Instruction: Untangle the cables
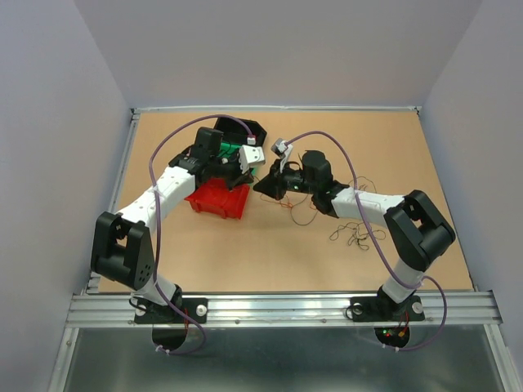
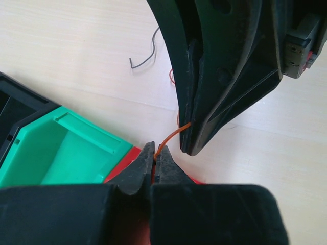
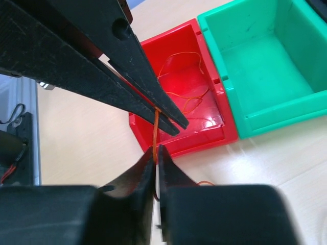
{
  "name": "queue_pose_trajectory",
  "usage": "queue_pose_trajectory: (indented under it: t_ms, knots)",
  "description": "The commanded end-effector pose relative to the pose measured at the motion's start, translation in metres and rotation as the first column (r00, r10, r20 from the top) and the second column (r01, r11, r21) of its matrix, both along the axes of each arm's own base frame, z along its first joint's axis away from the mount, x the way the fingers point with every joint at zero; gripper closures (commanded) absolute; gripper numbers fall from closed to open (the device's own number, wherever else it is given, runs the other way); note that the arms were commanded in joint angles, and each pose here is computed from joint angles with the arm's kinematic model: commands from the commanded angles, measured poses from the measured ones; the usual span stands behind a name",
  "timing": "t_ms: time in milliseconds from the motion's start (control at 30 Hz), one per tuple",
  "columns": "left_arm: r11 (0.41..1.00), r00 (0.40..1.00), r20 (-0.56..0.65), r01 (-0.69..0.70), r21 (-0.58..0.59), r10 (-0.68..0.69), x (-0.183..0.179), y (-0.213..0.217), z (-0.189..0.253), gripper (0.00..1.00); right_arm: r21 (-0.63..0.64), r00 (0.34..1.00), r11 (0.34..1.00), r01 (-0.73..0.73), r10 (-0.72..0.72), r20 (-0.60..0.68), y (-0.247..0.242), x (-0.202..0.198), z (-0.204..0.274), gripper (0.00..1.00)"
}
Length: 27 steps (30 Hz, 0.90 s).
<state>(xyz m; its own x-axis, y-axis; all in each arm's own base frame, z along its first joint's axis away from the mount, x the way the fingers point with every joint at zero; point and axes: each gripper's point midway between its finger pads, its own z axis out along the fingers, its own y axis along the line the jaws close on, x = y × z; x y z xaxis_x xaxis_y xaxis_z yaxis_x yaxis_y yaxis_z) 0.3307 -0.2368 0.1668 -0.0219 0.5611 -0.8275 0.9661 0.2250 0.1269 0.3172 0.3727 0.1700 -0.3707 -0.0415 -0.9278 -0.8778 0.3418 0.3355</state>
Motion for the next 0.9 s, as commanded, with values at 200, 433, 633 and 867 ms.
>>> queue_pose_trajectory:
  t_ms: [200,433,633,867]
  knots:
    - [0.995,0.997,0.071,0.016,-0.102,-0.008,-0.013,-0.006,0.039,1.0,0.011,0.994,0.999,0.047,-0.048,0.094,0.013,0.026,0.007,0.66]
    - [0.987,0.989,0.137,-0.025,-0.157,0.047,-0.019,0.001,0.067,1.0,-0.026,0.993,0.996,0.089,-0.087,0.077,0.015,0.039,-0.021,0.51]
    - [0.966,0.975,0.182,-0.085,-0.243,0.132,-0.016,0.017,0.098,1.0,-0.08,0.99,0.988,0.136,-0.131,0.056,0.007,0.044,-0.054,0.52]
    - [0.891,0.927,0.178,-0.245,-0.383,0.331,0.017,0.07,0.129,1.0,-0.152,0.973,0.961,0.232,-0.23,0.028,-0.014,0.048,-0.087,0.57]
